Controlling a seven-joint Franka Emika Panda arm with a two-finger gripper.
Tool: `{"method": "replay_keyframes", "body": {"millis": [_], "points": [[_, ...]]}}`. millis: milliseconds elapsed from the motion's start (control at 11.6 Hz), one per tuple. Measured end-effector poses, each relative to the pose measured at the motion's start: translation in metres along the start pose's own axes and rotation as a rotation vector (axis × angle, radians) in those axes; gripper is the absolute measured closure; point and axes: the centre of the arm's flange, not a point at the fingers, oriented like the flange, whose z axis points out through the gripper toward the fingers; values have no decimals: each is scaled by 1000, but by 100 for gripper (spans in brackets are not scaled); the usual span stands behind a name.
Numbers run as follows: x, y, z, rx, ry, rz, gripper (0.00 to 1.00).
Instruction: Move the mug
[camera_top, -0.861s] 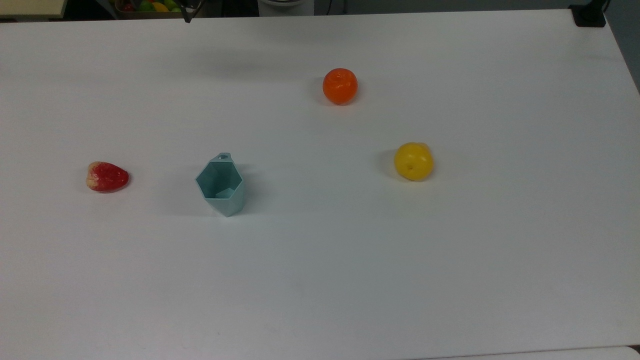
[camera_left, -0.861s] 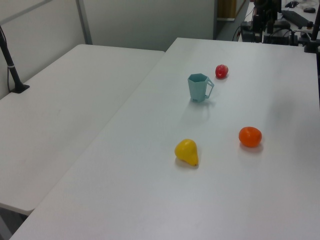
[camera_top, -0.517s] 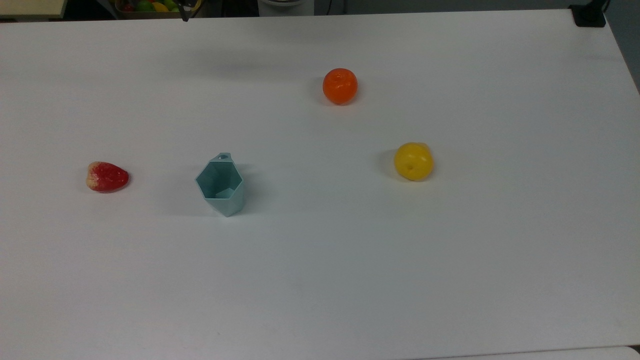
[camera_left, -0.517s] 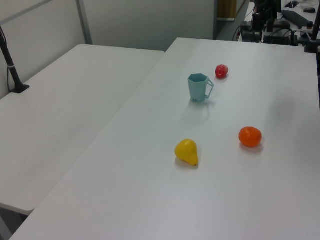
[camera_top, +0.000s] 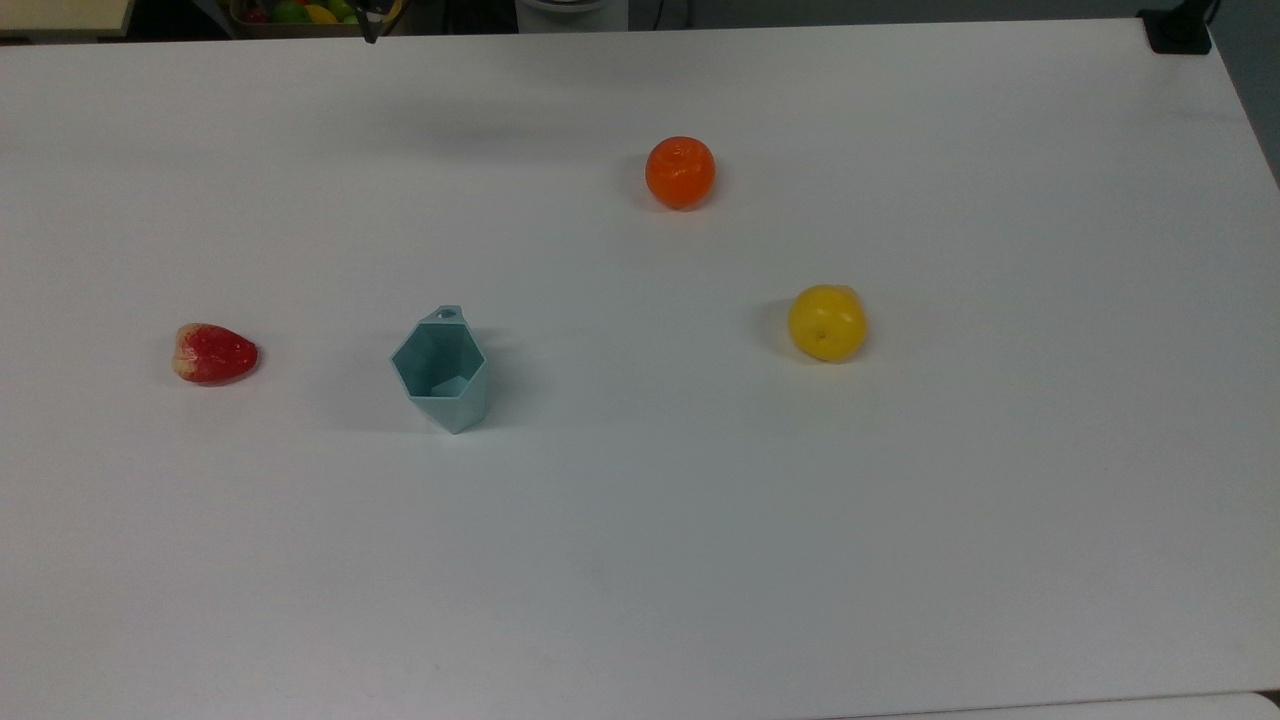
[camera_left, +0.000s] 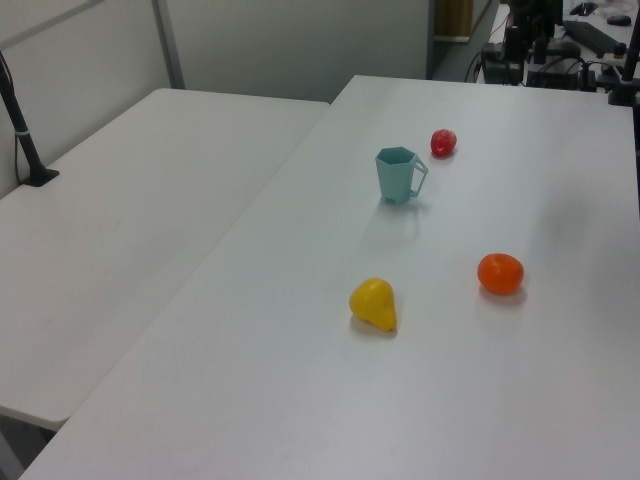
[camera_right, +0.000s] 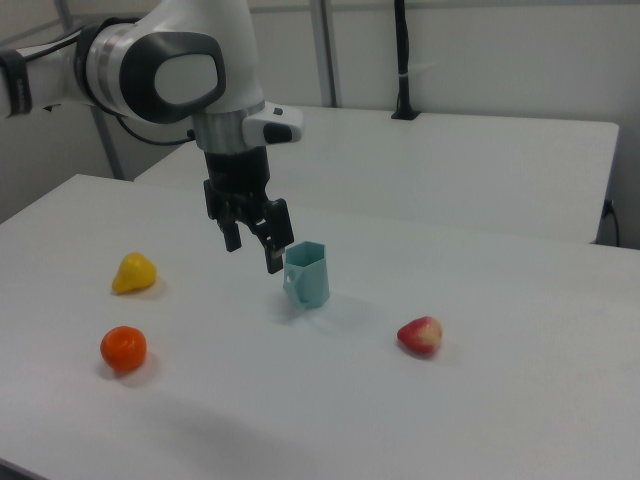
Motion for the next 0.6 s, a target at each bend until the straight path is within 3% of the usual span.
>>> {"method": "replay_keyframes", "body": {"millis": [258, 603], "points": [[9, -4, 9, -2, -5, -18, 0], [54, -23, 36, 48, 77, -25, 0]]}}
